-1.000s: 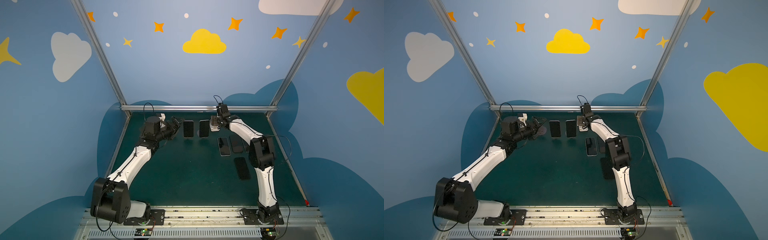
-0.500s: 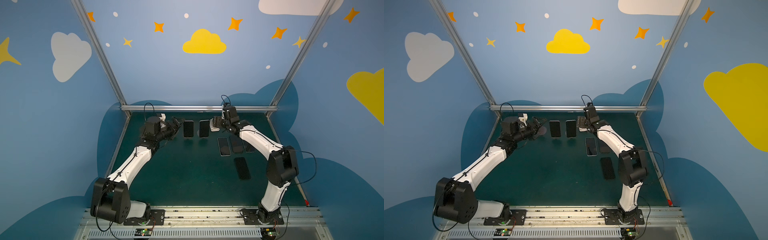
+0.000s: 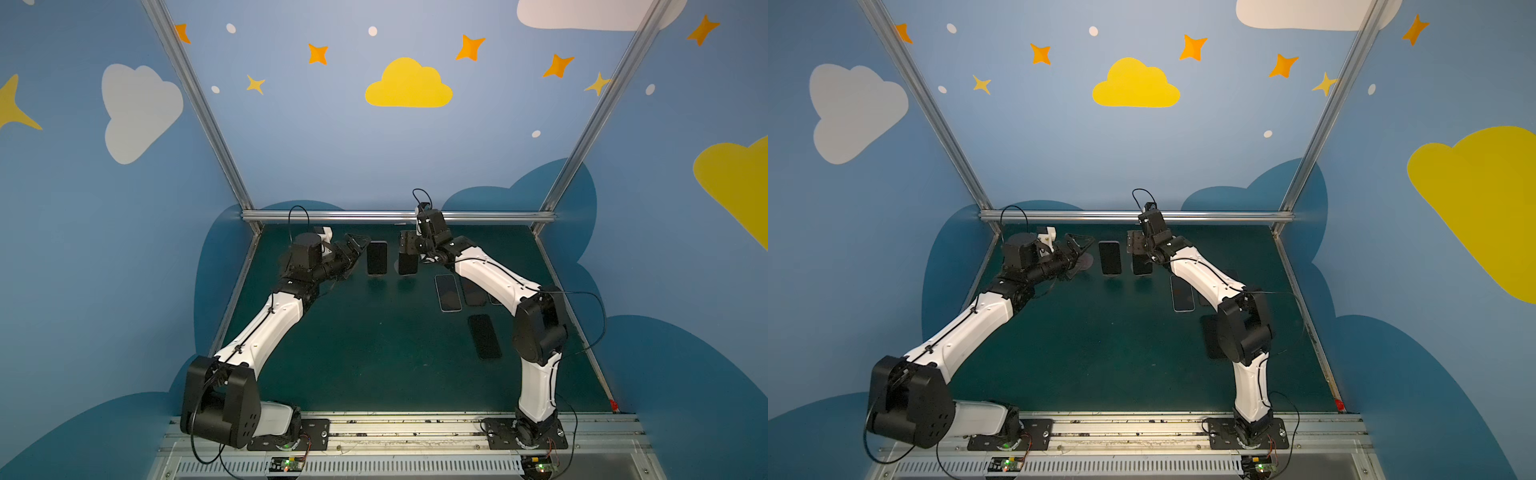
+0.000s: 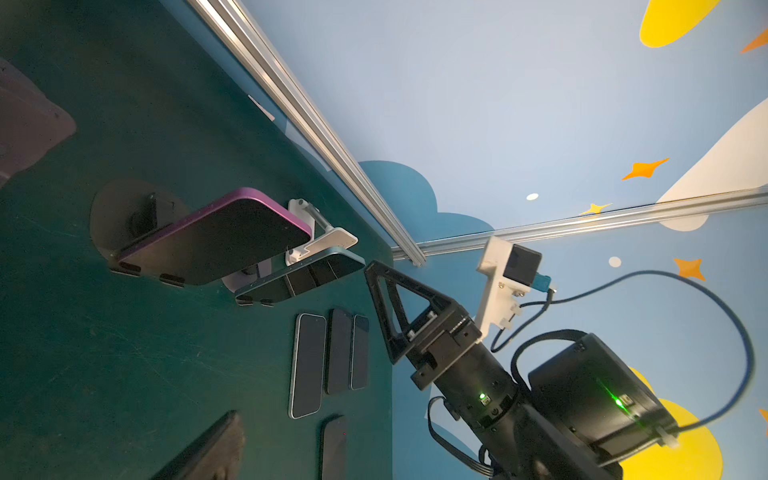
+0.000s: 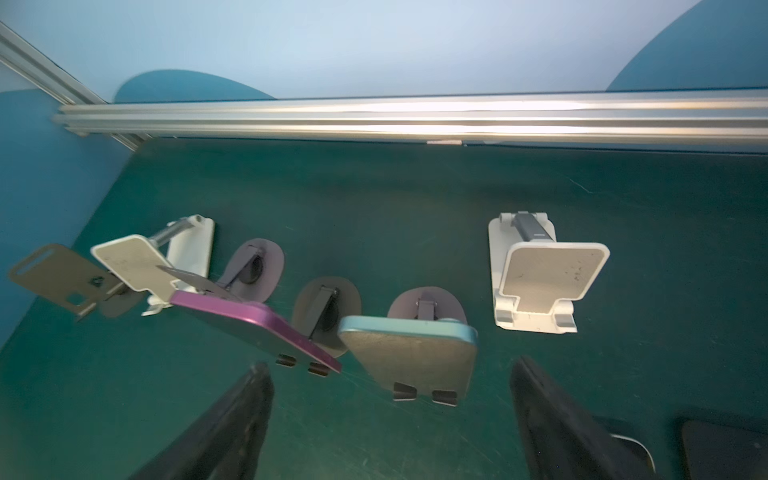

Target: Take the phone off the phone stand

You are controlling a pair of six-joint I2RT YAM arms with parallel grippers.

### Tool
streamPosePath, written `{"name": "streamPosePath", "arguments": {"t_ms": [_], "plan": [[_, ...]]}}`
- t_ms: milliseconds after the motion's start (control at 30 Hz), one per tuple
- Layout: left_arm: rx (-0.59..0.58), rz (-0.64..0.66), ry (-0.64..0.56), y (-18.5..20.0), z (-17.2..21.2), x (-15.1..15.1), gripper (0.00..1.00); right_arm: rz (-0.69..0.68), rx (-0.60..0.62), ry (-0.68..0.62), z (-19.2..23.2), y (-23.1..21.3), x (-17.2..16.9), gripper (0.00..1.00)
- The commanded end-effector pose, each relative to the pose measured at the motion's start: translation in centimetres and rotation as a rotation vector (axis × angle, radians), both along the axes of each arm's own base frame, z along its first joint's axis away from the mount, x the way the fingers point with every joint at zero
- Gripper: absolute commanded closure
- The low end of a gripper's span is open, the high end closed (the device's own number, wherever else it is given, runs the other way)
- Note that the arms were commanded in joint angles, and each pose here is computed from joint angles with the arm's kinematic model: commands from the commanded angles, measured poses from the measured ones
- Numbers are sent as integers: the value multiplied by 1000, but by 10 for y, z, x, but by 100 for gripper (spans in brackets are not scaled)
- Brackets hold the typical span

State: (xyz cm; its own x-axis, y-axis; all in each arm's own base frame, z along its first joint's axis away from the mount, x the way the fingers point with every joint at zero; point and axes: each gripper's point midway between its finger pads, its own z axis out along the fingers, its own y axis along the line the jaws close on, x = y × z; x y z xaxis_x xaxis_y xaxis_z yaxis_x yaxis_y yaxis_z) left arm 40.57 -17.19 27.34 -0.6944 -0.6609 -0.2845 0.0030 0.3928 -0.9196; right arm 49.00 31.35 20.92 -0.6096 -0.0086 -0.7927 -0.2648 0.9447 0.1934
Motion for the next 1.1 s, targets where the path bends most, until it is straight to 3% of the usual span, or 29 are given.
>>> {"name": "streamPosePath", "arguments": {"t_ms": [0, 767, 1067], "plan": [[-17, -18, -70, -2, 24, -4, 0, -16, -42, 7, -6, 1, 7, 10], [-25, -5, -61, 2, 22, -1, 0, -64, -94, 26, -56, 9, 29, 12], [-32, 2, -65, 7, 24, 0, 0, -37, -92, 11, -61, 16, 32, 23]]}}
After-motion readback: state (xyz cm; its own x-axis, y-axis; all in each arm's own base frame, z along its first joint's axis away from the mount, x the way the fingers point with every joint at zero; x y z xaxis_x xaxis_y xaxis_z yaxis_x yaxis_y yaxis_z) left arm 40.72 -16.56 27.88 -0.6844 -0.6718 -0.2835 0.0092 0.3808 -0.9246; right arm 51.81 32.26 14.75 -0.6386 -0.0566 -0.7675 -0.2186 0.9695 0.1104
